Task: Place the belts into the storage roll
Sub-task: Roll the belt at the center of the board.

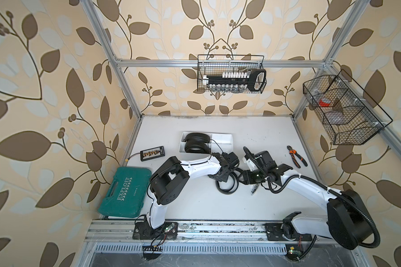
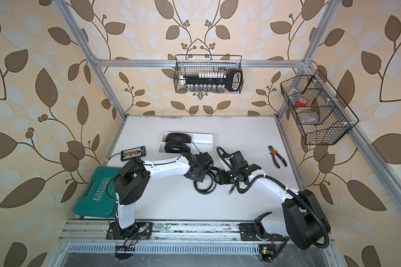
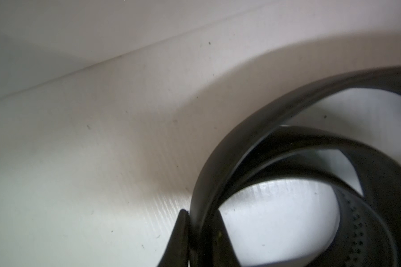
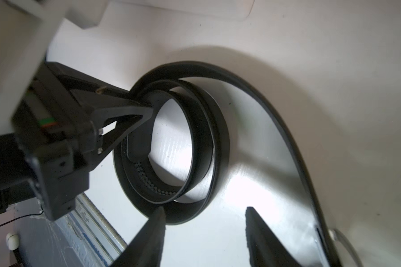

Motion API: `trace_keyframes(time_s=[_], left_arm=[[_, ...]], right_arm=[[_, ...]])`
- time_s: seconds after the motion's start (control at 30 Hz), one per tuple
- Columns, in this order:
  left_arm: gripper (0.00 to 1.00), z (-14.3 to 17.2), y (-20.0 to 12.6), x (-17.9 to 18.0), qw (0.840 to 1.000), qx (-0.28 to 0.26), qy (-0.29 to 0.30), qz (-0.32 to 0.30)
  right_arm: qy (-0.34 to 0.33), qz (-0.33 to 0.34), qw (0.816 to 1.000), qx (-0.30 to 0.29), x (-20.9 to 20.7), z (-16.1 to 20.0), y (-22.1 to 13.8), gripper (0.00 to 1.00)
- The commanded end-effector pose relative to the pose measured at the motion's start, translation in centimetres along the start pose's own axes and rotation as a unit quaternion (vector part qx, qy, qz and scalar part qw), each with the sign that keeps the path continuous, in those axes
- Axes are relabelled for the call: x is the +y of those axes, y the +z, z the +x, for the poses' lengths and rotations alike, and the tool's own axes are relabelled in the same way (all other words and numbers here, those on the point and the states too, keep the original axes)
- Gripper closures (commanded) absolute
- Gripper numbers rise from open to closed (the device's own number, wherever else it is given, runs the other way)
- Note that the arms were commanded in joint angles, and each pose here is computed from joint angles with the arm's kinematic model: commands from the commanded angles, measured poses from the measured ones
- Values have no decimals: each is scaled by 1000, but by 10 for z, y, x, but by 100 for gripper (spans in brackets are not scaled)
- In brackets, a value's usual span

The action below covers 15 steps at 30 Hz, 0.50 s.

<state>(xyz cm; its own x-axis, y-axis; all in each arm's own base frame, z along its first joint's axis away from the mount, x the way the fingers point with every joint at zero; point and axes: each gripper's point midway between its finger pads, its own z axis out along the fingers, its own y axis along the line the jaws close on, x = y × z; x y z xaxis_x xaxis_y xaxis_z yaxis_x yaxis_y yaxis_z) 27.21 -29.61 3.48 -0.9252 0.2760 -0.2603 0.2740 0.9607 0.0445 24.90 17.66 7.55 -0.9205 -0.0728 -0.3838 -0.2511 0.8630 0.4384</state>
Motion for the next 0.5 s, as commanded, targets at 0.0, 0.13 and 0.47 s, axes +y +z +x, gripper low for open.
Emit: trace_keyframes(time_s=[0.0, 0.13, 0.47], left_arm=[[100, 5, 9, 3, 1000, 20, 17, -5], [100, 6, 9, 5, 999, 19, 28, -10], [100, 10, 8, 8, 999, 25, 45, -12]], right_arm=[[-14, 51, 998, -28, -11, -19, -11, 38], [-25, 96, 995, -16, -26, -27, -3, 35], [-28, 130, 991, 16, -44, -36, 35, 56]])
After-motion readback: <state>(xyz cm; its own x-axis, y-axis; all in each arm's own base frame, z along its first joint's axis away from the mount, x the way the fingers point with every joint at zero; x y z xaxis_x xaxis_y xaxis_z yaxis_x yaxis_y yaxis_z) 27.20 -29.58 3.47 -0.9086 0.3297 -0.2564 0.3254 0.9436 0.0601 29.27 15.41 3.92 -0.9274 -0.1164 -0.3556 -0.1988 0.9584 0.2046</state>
